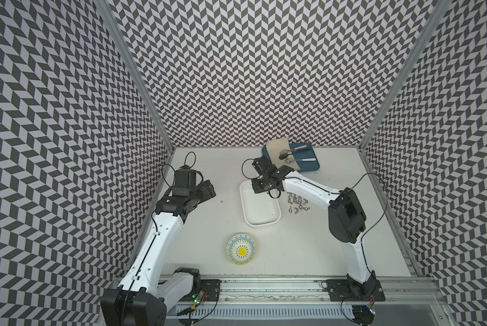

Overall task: Take out the wing nut from the storage box
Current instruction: Pick up the wing nut from the storage box.

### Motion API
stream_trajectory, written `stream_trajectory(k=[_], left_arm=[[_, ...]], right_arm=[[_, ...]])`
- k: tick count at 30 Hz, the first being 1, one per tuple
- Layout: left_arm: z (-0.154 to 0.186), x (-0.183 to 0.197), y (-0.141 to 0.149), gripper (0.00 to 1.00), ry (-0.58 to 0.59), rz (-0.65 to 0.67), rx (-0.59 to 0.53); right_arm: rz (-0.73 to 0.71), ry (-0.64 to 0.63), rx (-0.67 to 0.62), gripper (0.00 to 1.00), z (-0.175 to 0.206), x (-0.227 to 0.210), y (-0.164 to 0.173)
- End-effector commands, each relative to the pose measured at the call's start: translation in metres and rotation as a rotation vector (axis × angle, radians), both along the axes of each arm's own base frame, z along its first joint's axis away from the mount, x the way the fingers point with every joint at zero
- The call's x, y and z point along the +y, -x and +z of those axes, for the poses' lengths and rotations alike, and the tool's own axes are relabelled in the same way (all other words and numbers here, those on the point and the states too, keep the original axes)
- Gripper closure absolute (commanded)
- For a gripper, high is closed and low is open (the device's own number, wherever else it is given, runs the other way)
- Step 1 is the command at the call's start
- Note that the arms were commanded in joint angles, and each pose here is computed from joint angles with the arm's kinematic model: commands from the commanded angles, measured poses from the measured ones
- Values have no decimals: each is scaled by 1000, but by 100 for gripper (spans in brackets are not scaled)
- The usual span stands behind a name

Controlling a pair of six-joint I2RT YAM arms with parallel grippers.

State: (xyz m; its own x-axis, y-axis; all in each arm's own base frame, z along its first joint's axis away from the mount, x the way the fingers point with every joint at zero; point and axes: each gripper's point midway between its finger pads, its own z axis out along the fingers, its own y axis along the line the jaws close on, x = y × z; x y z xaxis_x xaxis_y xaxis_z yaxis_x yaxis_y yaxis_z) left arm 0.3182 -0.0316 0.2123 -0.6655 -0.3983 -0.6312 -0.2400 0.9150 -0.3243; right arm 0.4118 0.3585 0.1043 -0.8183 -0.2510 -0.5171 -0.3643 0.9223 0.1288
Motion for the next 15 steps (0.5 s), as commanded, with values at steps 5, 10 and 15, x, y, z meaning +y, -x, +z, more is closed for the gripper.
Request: stream_trajectory(k=[5, 10, 15], left_arm=[[19, 3, -5, 20, -20, -5, -43], [20, 3, -6, 20, -23, -10, -40], [20, 3, -4, 20, -23, -13, -38]], right_arm=[[-49, 224, -85, 68, -27, -21, -18], [-82, 282, -114, 66, -37, -28, -26], [-77, 283, -92, 65, -52, -23, -28]])
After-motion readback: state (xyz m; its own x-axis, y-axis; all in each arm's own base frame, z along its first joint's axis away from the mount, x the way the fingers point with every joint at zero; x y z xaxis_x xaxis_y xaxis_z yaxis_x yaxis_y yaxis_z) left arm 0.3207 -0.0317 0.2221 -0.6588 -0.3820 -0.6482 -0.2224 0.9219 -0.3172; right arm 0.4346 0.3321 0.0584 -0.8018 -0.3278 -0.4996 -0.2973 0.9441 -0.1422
